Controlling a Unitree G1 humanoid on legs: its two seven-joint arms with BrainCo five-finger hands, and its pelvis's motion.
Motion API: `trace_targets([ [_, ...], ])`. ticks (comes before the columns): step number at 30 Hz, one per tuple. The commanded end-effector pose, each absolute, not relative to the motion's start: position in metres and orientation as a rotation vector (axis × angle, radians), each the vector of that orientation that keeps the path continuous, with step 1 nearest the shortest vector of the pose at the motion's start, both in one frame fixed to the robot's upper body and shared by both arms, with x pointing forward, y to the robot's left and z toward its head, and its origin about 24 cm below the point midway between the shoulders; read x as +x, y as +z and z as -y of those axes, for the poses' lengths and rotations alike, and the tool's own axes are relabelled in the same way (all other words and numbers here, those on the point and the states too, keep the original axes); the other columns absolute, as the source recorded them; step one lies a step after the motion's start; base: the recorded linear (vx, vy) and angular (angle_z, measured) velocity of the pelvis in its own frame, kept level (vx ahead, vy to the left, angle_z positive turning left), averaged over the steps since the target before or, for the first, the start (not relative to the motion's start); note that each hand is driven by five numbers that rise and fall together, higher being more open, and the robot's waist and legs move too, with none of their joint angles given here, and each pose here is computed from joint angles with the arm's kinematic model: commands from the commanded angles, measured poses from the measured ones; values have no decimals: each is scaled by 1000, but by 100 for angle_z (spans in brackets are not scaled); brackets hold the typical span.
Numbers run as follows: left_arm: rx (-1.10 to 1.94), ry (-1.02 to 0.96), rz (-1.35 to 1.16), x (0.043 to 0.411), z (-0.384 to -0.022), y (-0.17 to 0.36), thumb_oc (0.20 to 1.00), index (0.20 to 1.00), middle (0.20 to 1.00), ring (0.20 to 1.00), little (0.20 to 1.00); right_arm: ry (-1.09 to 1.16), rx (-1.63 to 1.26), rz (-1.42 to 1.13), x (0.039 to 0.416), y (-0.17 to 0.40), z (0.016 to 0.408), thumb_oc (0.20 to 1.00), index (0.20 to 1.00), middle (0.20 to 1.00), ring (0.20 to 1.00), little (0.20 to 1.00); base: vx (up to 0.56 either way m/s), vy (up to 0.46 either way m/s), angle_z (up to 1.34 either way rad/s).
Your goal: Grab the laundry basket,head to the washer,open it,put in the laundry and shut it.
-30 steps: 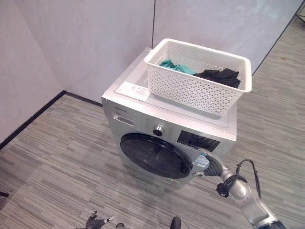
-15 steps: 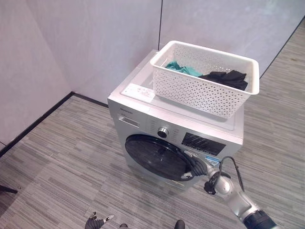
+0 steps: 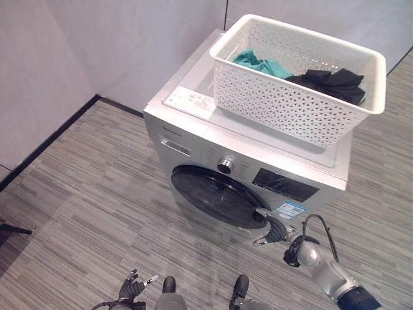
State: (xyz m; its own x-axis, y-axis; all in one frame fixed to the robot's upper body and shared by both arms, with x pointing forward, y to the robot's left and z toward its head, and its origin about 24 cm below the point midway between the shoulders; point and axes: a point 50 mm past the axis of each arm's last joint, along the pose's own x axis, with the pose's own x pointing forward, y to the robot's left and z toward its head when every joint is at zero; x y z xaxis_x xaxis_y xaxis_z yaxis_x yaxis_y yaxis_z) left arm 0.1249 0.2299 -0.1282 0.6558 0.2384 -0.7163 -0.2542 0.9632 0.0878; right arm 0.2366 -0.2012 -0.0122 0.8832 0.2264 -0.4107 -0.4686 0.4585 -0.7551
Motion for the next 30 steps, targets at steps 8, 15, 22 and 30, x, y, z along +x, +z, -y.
trace_targets([
  [8,-9,200,-654,163,-224,-108,1000,1000,1000,1000,1000,438,-1049,-139,265,5,183,1000,1000,1000,1000,1000,-42,-18,6],
  [15,-16,150,-644,164,-214,-107,1000,1000,1000,1000,1000,518,-1111,-101,282,6,158,1000,1000,1000,1000,1000,-10,2,2],
  [22,8,147,-681,157,-221,-110,1000,1000,1000,1000,1000,520,-1071,-113,286,10,157,1000,1000,1000,1000,1000,6,-2,0],
  [30,17,196,-734,148,-233,-117,1000,1000,1000,1000,1000,330,-1037,-265,259,1,220,1000,1000,1000,1000,1000,28,-13,0],
])
